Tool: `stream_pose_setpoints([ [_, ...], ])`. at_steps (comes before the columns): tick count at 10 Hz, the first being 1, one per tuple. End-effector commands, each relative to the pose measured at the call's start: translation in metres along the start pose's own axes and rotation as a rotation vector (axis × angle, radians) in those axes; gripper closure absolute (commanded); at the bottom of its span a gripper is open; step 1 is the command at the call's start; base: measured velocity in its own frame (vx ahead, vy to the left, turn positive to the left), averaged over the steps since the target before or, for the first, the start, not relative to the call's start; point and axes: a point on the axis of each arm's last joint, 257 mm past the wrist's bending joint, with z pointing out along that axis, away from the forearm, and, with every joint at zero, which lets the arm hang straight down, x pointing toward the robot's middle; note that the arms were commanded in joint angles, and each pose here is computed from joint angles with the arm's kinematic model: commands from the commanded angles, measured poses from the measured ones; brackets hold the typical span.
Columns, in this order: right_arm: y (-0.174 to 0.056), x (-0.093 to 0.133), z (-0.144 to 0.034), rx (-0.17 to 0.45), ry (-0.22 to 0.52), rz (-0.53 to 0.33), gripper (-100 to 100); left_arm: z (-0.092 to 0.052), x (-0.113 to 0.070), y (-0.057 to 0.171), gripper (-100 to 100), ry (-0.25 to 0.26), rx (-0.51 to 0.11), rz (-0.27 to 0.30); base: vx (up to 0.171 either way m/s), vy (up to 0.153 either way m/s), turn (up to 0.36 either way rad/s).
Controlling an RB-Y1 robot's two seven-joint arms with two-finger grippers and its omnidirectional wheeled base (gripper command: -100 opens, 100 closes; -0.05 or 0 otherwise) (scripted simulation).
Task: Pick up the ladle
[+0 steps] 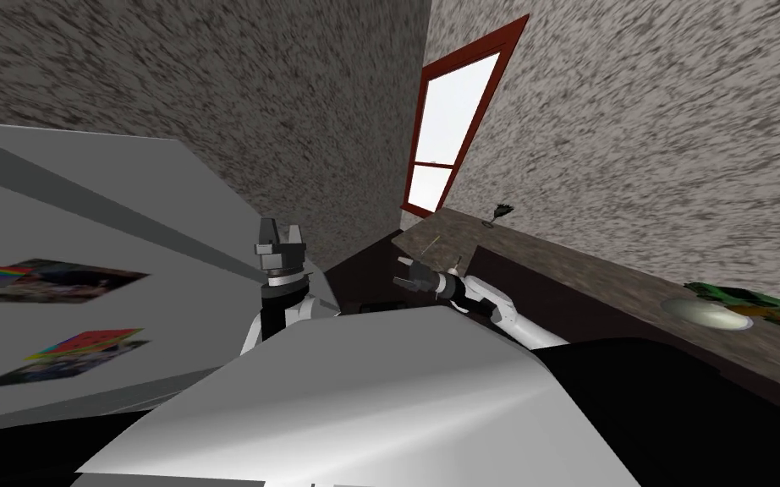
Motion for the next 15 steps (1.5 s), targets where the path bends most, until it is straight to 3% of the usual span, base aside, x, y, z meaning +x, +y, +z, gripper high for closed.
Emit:
stream_pose_setpoints([
  [1, -0.001, 0.013, -0.006, -0.006, 0.064, -0.024, -100, 0.0, 0.0, 0.0, 0, 0.0, 0.0, 0.0, -0.036, -0.033, 0.1],
  [2, -0.002, 0.029, -0.009, -0.009, 0.123, -0.058, -100, 0.0, 0.0, 0.0, 0, 0.0, 0.0, 0.0, -0.044, -0.034, 0.182],
  [4, -0.002, 0.035, -0.016, -0.015, 0.165, -0.066, -100, 0.0, 0.0, 0.0, 0, 0.0, 0.0, 0.0, -0.029, -0.022, 0.054],
  [7, -0.009, 0.072, -0.037, -0.017, 0.325, -0.145, -100, 0.0, 0.0, 0.0, 0, 0.0, 0.0, 0.0, -0.035, -0.039, 0.165],
  [9, -0.01, 0.076, -0.045, -0.023, 0.364, -0.153, -100, 0.0, 0.0, 0.0, 0, 0.0, 0.0, 0.0, -0.028, -0.035, 0.05],
  [10, -0.015, 0.092, -0.057, -0.018, 0.433, -0.191, -100, 0.0, 0.0, 0.0, 0, 0.0, 0.0, 0.0, -0.035, -0.032, 0.185],
  [15, -0.033, 0.125, -0.107, -0.017, 0.652, -0.285, -100, 0.0, 0.0, 0.0, 0, 0.0, 0.0, 0.0, -0.04, -0.048, 0.149],
])
